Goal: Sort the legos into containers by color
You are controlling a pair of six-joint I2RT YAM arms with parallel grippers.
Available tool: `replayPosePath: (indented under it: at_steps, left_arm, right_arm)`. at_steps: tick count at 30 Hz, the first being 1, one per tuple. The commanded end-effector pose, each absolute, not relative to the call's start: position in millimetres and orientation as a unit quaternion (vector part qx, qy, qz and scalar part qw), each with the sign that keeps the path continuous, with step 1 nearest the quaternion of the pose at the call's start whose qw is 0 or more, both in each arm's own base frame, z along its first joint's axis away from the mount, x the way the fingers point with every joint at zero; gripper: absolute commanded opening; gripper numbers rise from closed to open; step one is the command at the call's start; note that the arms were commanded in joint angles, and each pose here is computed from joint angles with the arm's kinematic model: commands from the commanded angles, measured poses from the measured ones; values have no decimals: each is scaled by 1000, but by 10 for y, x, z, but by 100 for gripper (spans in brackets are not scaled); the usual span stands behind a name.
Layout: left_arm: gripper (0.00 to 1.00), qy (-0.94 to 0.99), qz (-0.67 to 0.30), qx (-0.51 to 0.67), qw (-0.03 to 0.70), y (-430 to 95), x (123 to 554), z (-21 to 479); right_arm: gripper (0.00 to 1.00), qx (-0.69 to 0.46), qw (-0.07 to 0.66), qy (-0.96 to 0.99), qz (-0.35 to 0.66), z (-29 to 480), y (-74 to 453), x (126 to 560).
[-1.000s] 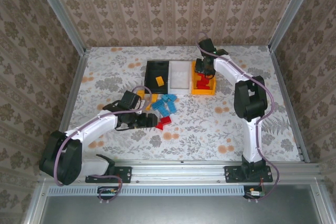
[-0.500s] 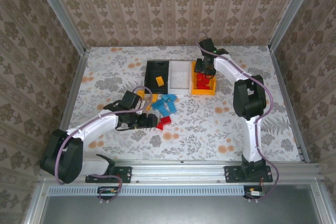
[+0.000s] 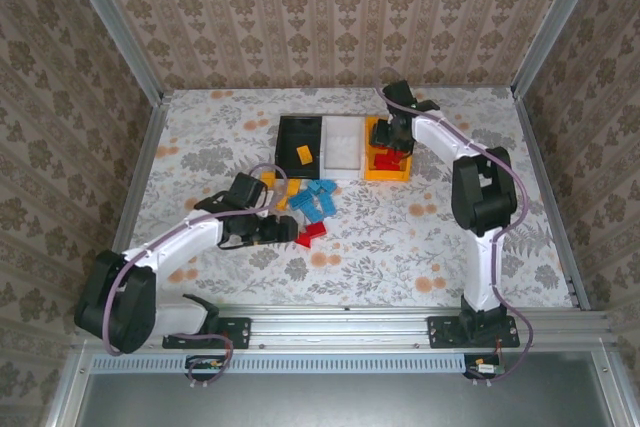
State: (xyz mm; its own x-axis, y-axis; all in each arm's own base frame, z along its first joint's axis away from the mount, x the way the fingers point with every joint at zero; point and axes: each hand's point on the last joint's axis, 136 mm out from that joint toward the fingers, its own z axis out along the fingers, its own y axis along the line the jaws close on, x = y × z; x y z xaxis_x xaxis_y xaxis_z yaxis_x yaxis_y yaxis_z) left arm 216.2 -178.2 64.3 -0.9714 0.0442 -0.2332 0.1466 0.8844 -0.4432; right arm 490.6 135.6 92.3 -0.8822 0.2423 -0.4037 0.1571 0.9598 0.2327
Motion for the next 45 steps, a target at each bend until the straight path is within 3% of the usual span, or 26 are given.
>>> replayPosePath:
  at_steps: [1, 14, 26, 45]
  left_arm:
    - [83, 968, -218, 12, 125, -1551, 2288, 718]
    - [78, 982, -139, 40, 124, -1262, 2920, 765]
    - [71, 984, -118, 62, 118, -1310, 3260, 569]
    - [51, 986, -109, 70, 103, -1340, 3390, 312]
  right_arm:
    - [56, 102, 261, 949, 144, 1338, 1481, 4760]
    - [56, 102, 246, 942, 202, 1266, 1648, 4037]
    - [56, 112, 230, 945, 206, 1104, 1658, 3950]
    - [56, 117, 216, 950, 193, 1001, 1615, 3889]
